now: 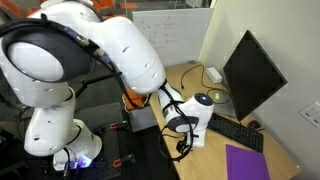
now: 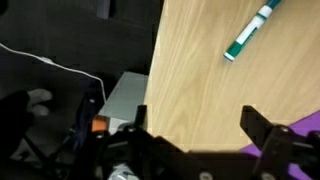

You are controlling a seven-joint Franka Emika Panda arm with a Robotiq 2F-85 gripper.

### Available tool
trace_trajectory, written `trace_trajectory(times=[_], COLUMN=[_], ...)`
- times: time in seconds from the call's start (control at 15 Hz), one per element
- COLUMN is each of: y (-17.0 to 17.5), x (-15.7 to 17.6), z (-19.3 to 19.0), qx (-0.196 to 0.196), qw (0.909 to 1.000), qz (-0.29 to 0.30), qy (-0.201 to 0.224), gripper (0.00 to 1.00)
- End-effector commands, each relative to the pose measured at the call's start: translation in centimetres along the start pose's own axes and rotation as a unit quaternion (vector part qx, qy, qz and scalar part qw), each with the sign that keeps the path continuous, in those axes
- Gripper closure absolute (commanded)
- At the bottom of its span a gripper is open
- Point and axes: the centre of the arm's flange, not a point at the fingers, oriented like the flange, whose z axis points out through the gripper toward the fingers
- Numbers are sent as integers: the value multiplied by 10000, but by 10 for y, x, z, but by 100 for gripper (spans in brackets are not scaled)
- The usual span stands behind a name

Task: Put the marker in the mug

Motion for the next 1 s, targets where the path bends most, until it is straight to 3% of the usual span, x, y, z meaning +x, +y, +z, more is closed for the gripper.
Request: trace_trajectory(times=[0.0,0.2,0.27,0.93], y=[-12,-16,-9,-18], x=[-21,-35,-35,-31], z=[16,27,28,37], qx=[-374,-471,-372,-480], qw=[9950,9855,9924,9907], qz=[886,1546,1110,1201], qy=[-267,-509,-369,-427], gripper=[0,0,0,0])
